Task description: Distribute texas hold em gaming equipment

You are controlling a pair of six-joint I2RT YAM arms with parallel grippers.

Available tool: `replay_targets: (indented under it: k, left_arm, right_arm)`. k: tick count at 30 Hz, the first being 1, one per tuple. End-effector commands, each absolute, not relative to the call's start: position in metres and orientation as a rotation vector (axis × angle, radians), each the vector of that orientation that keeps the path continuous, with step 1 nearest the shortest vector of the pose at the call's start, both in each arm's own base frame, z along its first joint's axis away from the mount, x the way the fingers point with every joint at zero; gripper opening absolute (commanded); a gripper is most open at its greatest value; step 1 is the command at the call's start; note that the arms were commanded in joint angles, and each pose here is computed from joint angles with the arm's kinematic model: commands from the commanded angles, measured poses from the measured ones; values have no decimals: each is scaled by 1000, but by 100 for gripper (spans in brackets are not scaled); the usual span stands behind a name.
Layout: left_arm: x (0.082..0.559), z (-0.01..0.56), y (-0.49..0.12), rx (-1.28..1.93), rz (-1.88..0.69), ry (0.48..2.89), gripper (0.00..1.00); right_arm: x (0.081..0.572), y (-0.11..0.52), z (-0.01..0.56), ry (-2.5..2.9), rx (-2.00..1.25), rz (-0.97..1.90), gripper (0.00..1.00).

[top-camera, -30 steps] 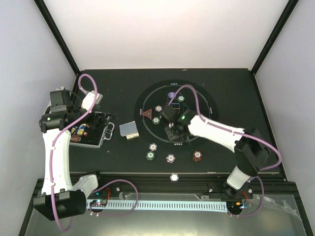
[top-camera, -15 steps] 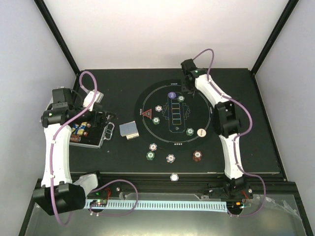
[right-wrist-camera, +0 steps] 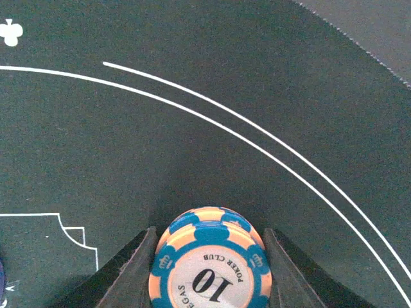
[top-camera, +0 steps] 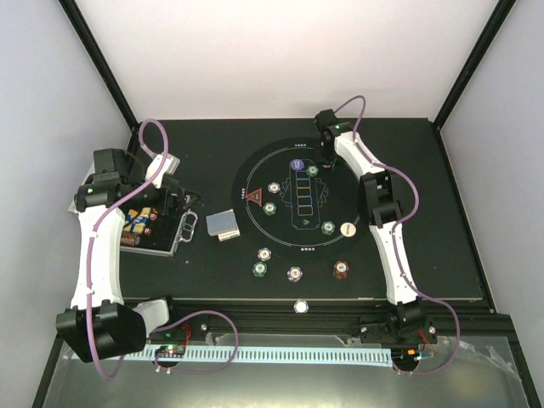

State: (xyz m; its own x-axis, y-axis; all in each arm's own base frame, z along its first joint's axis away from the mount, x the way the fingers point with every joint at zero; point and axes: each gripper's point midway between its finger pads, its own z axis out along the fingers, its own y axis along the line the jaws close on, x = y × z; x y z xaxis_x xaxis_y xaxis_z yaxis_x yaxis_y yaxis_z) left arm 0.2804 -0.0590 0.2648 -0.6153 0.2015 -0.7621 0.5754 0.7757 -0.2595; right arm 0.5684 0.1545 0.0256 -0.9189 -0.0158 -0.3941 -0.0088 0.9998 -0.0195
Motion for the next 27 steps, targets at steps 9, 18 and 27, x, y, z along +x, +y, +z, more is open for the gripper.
replay_targets:
  k: [9, 18, 27]
  left_arm:
    - [283, 272, -62, 569, -669, 2169, 99]
    - [283, 276, -62, 547, -678, 2178, 99]
    - [269, 277, -59, 540, -630, 2215, 99]
  right_arm:
    - [579, 149, 46, 2703, 36, 32, 63]
    - [554, 152, 142, 2607, 17, 92, 64]
    - [405, 209, 173, 2537, -207, 151, 69]
